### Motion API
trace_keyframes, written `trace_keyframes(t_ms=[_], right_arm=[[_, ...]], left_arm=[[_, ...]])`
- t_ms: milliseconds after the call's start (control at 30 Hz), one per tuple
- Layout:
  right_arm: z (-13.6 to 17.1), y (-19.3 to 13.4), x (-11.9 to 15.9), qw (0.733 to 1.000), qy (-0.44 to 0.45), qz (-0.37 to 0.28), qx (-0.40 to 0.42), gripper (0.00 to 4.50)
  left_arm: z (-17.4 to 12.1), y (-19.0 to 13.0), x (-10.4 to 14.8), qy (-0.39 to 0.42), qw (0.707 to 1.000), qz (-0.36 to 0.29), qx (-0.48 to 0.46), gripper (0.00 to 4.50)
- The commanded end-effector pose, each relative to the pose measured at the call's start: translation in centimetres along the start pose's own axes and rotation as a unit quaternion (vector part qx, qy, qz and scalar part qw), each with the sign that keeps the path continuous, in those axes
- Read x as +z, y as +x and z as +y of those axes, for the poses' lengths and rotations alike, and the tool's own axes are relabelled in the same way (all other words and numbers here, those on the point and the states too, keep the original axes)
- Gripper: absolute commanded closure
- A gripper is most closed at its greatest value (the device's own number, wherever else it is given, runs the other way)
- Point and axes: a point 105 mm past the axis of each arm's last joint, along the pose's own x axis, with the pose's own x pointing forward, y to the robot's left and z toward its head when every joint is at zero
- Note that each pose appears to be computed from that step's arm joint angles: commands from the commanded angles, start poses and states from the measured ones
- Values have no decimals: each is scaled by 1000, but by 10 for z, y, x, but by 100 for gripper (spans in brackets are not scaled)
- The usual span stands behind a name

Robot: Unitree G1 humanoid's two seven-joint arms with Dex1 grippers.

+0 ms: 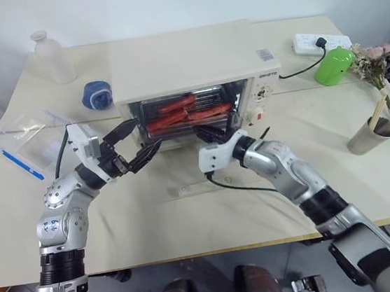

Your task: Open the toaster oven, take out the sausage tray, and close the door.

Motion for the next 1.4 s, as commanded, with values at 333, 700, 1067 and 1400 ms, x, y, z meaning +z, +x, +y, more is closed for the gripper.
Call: trace_keyframes(t_ms=[333,700,1067,1400], right_arm=[[-9,-75,19,999,-14,-23,-18,448],[4,-84,29,997,-28,-60,26,448],[-1,-81,38,992,-44,-109,38,448],[-3,-77,44,989,-44,-131,45,448]], left_arm=[[5,-30,-9,-150,985,65,51,0],[-24,-27,-8,-352,934,65,17,0],[-33,-28,-49,-412,904,117,5,40],[-43,-23,-52,-469,878,93,-21,341]])
